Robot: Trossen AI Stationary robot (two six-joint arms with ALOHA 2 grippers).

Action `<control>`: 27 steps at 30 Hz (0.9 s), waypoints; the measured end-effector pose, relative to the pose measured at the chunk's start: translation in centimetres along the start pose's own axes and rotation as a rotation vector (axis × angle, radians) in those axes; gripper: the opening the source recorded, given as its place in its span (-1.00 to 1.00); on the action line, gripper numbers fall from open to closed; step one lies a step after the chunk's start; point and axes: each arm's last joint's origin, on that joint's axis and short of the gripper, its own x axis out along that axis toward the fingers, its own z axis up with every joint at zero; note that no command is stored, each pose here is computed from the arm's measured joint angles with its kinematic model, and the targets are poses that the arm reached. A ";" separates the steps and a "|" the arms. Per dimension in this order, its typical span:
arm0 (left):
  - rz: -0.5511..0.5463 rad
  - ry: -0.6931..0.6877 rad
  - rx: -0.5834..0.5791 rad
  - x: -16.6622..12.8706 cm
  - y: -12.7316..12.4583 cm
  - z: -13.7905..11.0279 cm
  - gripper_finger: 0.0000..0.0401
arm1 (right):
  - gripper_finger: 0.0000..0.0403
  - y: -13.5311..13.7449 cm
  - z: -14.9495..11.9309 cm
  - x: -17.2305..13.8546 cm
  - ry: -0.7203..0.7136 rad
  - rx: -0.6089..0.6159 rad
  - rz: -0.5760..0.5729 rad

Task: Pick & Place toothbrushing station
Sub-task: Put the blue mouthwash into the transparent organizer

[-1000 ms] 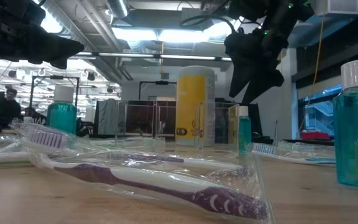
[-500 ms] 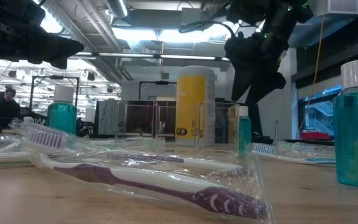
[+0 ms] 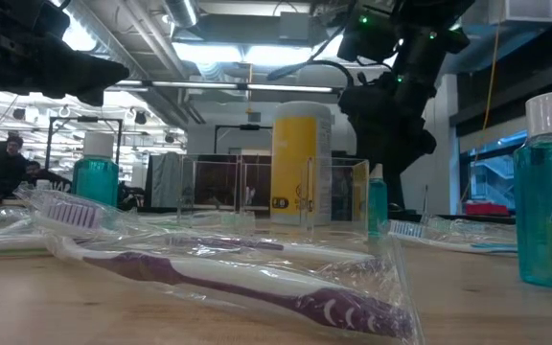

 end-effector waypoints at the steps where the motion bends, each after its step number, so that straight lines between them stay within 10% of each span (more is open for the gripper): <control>1: 0.000 0.000 0.000 0.0 0.0 0.0 -0.73 | 0.48 0.0 0.0 0.1 0.004 -0.001 -0.003; 27: 0.000 0.000 0.000 0.0 0.0 0.0 -0.74 | -0.34 0.1 -0.1 0.3 0.026 -0.014 0.013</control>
